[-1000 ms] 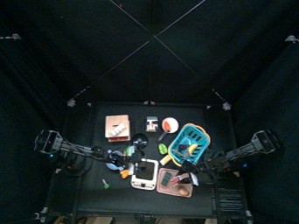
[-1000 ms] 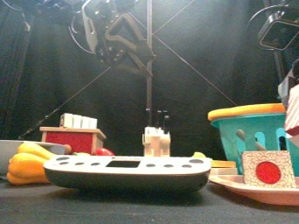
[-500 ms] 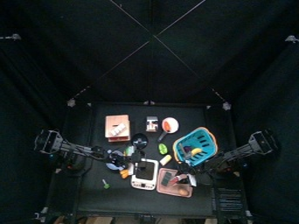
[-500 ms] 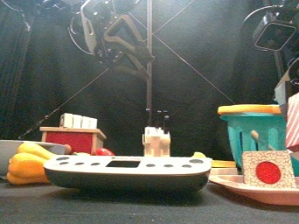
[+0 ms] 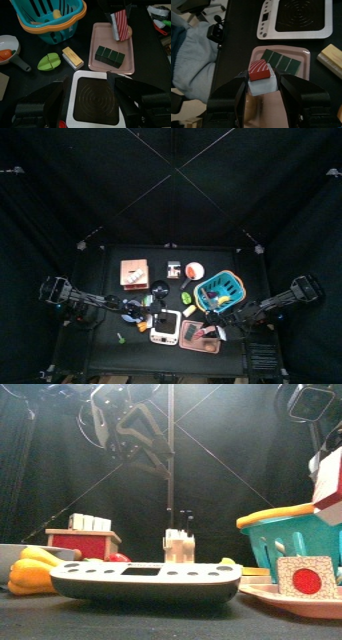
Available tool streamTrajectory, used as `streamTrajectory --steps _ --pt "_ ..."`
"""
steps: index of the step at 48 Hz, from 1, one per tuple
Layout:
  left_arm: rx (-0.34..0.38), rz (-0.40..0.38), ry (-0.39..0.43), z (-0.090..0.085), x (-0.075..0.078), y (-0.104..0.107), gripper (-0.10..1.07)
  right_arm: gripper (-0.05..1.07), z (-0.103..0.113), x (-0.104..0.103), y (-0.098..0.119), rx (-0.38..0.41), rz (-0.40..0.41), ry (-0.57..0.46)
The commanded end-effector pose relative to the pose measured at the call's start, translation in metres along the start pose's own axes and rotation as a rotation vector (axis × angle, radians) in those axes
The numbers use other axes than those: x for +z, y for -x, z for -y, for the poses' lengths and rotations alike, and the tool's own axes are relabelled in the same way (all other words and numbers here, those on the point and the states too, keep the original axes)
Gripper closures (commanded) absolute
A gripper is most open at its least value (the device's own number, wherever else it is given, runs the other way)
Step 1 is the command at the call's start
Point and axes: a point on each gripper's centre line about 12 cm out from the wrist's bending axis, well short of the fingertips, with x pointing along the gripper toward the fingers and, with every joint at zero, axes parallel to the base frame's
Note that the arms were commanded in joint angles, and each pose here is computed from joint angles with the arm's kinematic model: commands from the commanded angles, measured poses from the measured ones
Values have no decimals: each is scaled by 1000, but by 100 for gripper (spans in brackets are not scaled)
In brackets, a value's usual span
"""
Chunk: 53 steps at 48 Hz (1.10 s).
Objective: Place salmon on plate
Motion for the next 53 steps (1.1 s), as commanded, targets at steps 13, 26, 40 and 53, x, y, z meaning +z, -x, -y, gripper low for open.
streamTrajectory --steps 13,26,40,53 --pt "-3 13 18 0 5 2 3 31 -13 4 17 64 32 -196" --pt "-3 6 19 0 2 2 3 31 -29 36 45 74 -2 -260" --pt "-2 -10 16 -1 -5 1 3 32 -24 81 77 -110 -15 -235" --pt "-1 -21 13 -1 -10 2 3 32 -21 74 88 -184 131 -240"
